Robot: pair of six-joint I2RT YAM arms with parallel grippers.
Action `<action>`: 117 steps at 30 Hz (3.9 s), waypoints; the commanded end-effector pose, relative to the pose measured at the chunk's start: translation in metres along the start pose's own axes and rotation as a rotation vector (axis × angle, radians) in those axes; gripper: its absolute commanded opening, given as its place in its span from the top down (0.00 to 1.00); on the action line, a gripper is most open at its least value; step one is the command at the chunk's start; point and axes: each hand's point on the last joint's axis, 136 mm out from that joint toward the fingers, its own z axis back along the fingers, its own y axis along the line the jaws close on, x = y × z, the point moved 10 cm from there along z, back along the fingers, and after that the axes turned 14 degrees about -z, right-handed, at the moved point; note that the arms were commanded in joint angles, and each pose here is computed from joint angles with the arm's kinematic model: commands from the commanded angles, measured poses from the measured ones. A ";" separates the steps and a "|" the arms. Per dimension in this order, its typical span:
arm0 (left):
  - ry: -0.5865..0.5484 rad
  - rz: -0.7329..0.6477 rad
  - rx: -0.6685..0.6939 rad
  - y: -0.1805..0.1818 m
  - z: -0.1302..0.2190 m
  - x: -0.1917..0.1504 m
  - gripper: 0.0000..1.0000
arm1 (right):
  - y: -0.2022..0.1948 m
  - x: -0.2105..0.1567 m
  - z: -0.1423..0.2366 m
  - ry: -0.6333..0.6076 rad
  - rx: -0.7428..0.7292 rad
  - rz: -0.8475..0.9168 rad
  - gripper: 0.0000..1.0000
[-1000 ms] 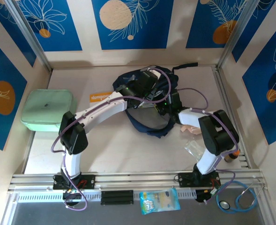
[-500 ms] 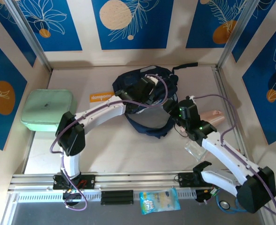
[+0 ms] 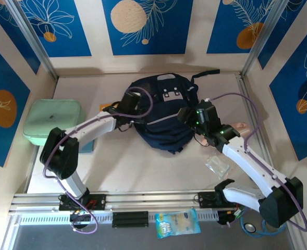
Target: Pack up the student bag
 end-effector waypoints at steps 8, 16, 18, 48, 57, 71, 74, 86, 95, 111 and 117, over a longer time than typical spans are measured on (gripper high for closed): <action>0.077 0.330 -0.151 0.066 -0.047 -0.004 0.10 | 0.019 -0.013 -0.016 0.138 0.072 0.050 0.26; 0.113 0.419 -0.192 0.062 -0.092 0.001 0.12 | 0.015 -0.014 -0.013 0.139 0.045 0.049 0.27; 0.127 0.416 -0.191 0.063 -0.098 -0.003 0.12 | 0.012 -0.014 -0.011 0.135 0.042 0.050 0.27; 0.448 0.488 -0.259 0.037 0.039 -0.193 0.15 | 0.062 -0.054 -0.075 0.397 0.102 0.213 0.39; 0.378 0.484 -0.090 0.054 0.074 -0.185 0.36 | 0.099 -0.125 -0.130 0.661 0.107 0.392 0.66; 0.371 0.560 0.010 0.070 0.065 -0.191 0.55 | 0.107 -0.222 -0.198 0.870 -0.008 0.535 0.80; 0.365 0.579 -0.023 0.068 0.059 -0.190 0.57 | 0.096 -0.222 -0.204 0.849 -0.074 0.540 0.80; 0.320 0.607 -0.198 0.057 0.032 -0.171 0.62 | 0.027 -0.214 -0.169 0.848 -0.208 0.492 0.83; 0.378 0.585 -0.279 0.046 -0.003 -0.166 0.61 | 0.004 -0.218 -0.143 0.950 -0.136 0.461 0.83; 0.309 0.571 -0.157 0.069 0.040 -0.152 0.43 | 0.064 -0.183 -0.145 0.791 0.047 0.400 0.75; 0.336 0.634 -0.192 0.066 0.035 -0.172 0.45 | 0.075 -0.186 -0.170 0.773 -0.022 0.444 0.62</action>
